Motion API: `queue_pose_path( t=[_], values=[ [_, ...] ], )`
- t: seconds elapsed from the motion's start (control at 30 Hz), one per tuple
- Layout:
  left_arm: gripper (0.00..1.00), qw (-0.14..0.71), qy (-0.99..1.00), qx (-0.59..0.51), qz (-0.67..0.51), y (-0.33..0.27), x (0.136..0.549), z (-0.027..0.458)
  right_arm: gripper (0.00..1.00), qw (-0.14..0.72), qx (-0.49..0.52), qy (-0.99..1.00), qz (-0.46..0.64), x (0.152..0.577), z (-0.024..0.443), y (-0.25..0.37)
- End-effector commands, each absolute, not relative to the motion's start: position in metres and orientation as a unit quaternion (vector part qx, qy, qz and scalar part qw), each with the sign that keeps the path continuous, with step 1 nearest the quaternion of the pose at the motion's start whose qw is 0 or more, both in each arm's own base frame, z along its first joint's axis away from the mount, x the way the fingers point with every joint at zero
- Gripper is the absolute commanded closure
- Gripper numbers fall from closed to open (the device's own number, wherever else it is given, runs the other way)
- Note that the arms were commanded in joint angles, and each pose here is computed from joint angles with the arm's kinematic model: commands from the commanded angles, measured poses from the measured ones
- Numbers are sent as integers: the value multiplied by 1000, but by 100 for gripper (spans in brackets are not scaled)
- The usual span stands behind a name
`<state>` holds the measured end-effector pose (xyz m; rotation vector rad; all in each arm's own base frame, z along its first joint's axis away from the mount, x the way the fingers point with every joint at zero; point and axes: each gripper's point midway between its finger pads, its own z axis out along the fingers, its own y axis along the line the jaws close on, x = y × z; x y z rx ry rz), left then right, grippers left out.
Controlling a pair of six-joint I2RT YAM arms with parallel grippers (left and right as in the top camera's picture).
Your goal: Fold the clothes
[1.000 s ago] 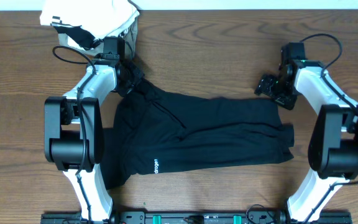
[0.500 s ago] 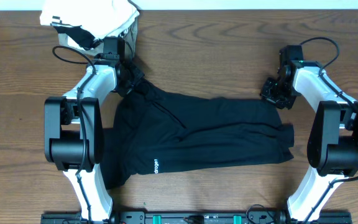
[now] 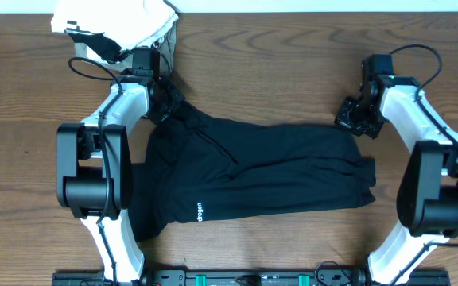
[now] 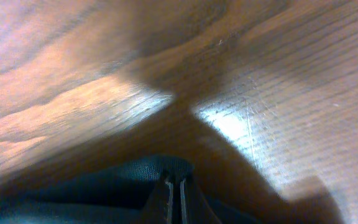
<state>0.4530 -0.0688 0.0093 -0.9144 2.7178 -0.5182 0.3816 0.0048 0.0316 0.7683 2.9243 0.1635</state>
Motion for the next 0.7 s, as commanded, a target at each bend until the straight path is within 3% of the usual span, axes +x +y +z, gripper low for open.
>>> queue_pose_path(
  t=[0.0,0.33,0.67],
  values=[
    [94,132,928,-283,-205,-77,459,35,99,82,252,962,61,386,54,8],
    [94,125,938,-229,-227,-87,434,80,99,75,255,963,55,376,62,5],
    [94,52,955,-216,-199,-82,365,113,99,61,263,962,42,368,62,2]
  ],
)
